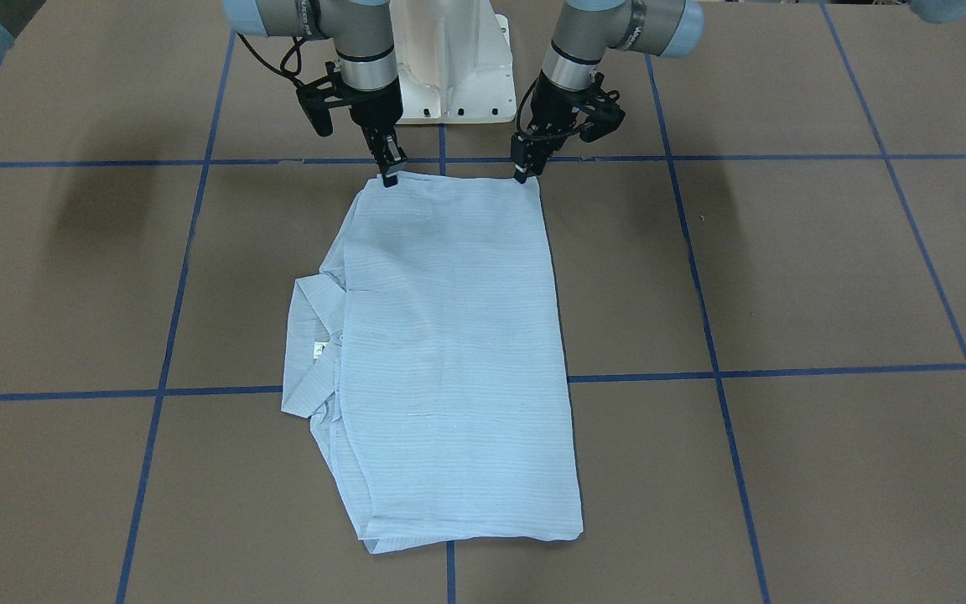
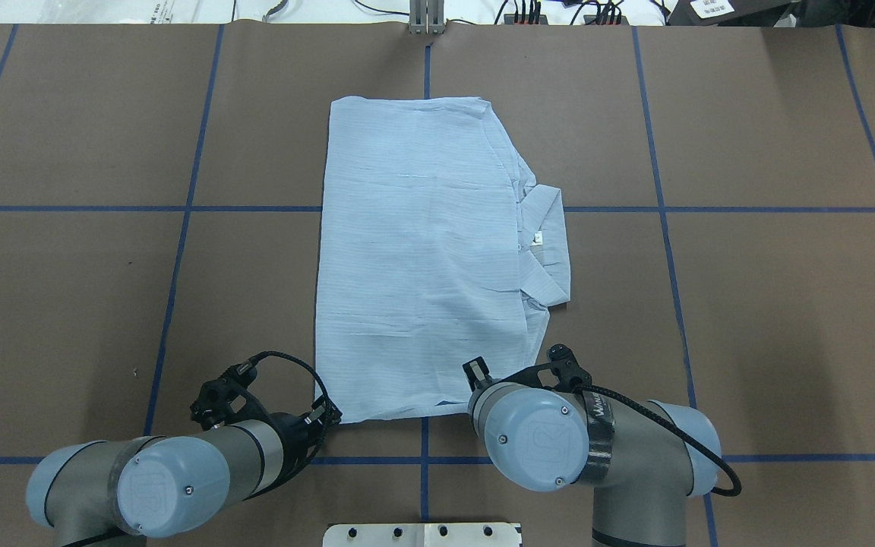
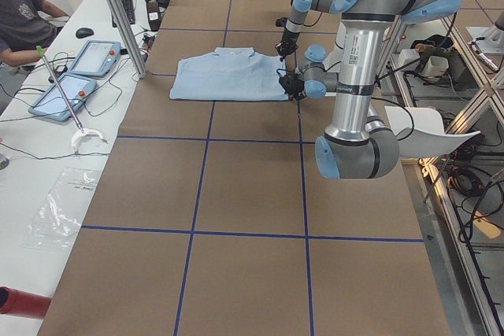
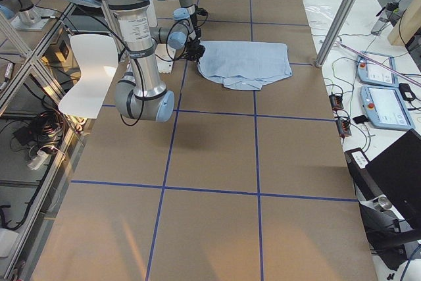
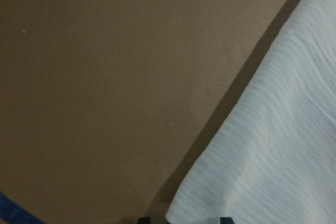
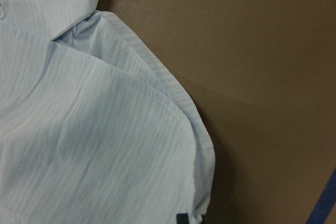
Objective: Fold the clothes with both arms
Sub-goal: 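Lower the left gripper to the other near corner of the shirt, then grasp both near corners and lift them away from the robot over the shirt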
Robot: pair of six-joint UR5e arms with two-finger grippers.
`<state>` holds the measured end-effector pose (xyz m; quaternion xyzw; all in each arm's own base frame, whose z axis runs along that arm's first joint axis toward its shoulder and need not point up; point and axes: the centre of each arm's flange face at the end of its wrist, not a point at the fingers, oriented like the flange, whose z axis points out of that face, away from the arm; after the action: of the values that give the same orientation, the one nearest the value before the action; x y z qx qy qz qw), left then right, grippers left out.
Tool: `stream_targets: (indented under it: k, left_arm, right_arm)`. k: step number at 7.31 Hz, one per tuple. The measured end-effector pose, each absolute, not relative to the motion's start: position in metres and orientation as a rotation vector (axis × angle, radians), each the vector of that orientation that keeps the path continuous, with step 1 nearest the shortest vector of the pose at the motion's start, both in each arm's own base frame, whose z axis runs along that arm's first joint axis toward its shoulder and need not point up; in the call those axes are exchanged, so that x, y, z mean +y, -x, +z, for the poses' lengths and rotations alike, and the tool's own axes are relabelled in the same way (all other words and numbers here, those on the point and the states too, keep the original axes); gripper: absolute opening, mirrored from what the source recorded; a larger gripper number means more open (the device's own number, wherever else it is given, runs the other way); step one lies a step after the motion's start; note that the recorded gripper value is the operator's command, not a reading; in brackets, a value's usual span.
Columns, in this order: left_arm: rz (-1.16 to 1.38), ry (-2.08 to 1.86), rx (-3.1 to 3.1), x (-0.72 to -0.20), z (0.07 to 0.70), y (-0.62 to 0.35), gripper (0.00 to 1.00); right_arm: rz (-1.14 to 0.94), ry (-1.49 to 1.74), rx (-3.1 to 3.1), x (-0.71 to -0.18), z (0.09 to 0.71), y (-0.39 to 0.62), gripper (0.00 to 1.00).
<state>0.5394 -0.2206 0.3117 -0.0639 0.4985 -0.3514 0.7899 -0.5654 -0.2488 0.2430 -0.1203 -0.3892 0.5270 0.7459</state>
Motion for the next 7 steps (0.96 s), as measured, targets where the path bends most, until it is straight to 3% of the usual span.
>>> stream_targets:
  k: [1, 7]
  left_arm:
    - [-0.763, 0.142, 1.072, -0.220, 0.312, -0.540, 0.00]
    - [-0.767, 0.156, 1.110, -0.219, 0.287, -0.526, 0.00]
  right_arm:
    - [1.153, 0.264, -0.854, -0.249, 0.242, 0.564, 0.00]
    - [1.157, 0.263, -0.857, -0.250, 0.238, 0.555, 0.00]
